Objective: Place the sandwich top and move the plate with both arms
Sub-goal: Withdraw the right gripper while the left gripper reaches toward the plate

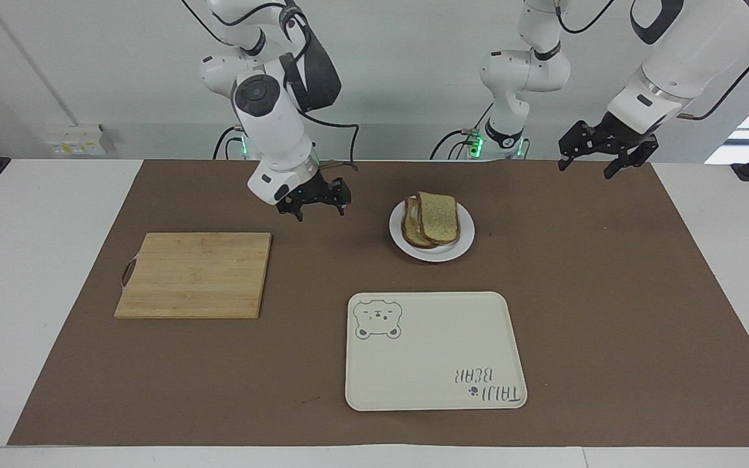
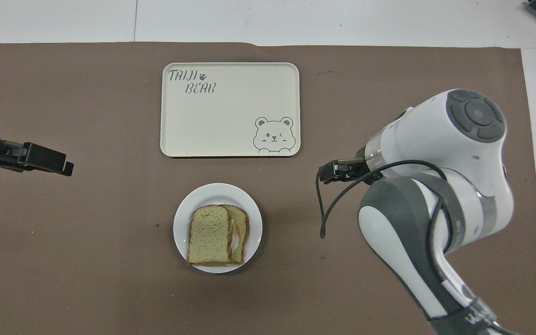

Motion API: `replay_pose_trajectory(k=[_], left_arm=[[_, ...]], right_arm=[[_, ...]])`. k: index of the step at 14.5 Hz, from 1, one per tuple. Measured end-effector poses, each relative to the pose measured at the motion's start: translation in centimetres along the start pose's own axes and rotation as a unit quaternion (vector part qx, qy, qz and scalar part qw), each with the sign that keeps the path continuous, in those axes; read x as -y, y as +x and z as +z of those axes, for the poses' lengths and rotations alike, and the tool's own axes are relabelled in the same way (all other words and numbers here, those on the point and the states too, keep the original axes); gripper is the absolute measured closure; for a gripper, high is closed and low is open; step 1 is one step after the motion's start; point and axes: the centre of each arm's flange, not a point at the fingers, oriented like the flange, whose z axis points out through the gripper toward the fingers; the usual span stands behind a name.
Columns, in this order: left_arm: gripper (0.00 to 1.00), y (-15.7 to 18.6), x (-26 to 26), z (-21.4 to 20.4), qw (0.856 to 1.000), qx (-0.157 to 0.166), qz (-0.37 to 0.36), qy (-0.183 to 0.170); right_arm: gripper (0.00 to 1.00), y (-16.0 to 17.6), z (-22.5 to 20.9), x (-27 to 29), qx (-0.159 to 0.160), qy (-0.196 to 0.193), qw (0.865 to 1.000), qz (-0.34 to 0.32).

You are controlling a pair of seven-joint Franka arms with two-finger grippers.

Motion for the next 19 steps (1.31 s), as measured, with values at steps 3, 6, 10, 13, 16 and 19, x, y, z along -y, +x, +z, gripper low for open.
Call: replay_pose_trajectory(k=[3,6,10,13,16,19], left_arm=[[0.00,0.1,1.1,1.0,0.999,0.000,0.012,-0.037],[0.00,0.7,1.0,2.9,0.997,-0.007,0.024,-0.073],[0.00,0.8,1.8,5.8,0.993,-0.002,0.055,-0.106],[0.00,0.5,4.0,7.5,0.987,-0.007,0.072,-0.144],[0.00,0.8,5.1,10.3,0.980,-0.020,0.085,-0.177],[0.00,1.3,5.6,13.1,0.977,-0.027,0.078,-0.199]], right_arm=[[0.00,0.7,-2.1,-2.9,-0.021,-0.019,1.000,0.011],[0.00,1.1,-4.9,-5.7,-0.046,-0.021,0.998,0.031],[0.00,0.3,-8.0,-9.3,-0.053,-0.023,0.997,0.046],[0.00,-0.4,-10.0,-11.2,-0.050,-0.040,0.997,0.035],[0.00,-0.7,-11.7,-12.9,-0.046,-0.042,0.998,0.022],[0.00,-1.1,-13.6,-14.3,-0.037,-0.043,0.998,0.023]])
